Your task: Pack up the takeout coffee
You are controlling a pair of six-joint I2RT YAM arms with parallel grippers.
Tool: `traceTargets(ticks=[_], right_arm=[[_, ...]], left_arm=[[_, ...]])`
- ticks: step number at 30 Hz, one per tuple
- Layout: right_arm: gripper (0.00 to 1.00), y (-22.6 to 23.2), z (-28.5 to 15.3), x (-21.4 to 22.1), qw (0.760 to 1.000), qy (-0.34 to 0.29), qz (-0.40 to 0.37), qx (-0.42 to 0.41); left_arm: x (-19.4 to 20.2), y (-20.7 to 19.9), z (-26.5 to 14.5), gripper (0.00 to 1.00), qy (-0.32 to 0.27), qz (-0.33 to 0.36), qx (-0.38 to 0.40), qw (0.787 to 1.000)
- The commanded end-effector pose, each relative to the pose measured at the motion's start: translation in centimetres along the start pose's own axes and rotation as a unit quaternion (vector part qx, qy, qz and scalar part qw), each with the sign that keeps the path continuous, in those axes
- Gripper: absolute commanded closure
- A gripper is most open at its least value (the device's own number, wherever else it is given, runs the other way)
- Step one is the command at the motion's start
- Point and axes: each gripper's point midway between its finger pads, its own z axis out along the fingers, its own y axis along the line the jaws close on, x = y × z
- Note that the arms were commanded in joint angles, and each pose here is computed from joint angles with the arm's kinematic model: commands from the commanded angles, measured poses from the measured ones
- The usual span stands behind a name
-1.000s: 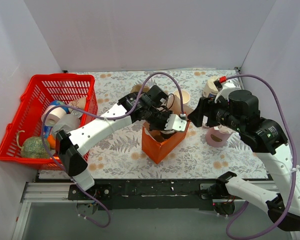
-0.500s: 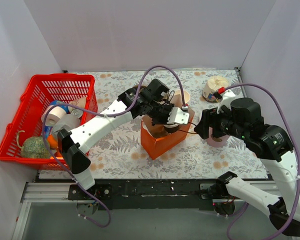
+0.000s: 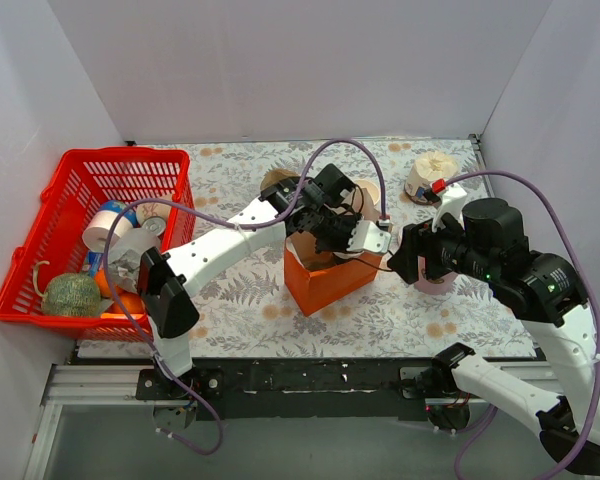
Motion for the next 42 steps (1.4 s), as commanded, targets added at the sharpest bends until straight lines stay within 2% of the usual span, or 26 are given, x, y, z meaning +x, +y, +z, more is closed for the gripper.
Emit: traceTargets(ticks=[1,20,32,35,36,38,42], right_arm=[[0.23,0.7,0.0,-0.4,1.000,-0.011,-0.010,-0.020],[0.23,0.7,0.1,-0.6,1.000,-0.015,0.004,-0.016],[0.22,0.6,-0.4,-0.8,0.999,-0.026,0.016,-0.012],[0.22,0.6,-0.5,-0.9,0.999,-0.027,0.018,-0.010],[0.21,0.6,-0.4,-1.0,0.999,-0.028,0.018,-0.010],[0.21,0.6,-0.5,-1.1,0.999,-0.031,0.018,-0.010],[0.20,0.6,-0.6,-1.2,0.999,-0.035,0.020,-0.010]], left_arm=[[-0.5,0.4,0.0,1.00,-0.008,0.018,-0.011,1.000],[1.3,-1.5,2.0,1.00,-0.001,0.002,0.025,1.000],[1.1,-1.2,2.1,1.00,-0.007,-0.009,0.013,1.000],[0.7,-0.9,1.6,0.94,-0.011,-0.007,0.004,1.000],[0.4,-0.8,1.4,0.89,-0.014,-0.005,0.001,1.000],[0.2,-0.6,1.1,0.86,-0.017,-0.005,-0.004,1.000],[-0.2,-0.2,0.5,0.73,-0.019,-0.006,-0.015,1.000]])
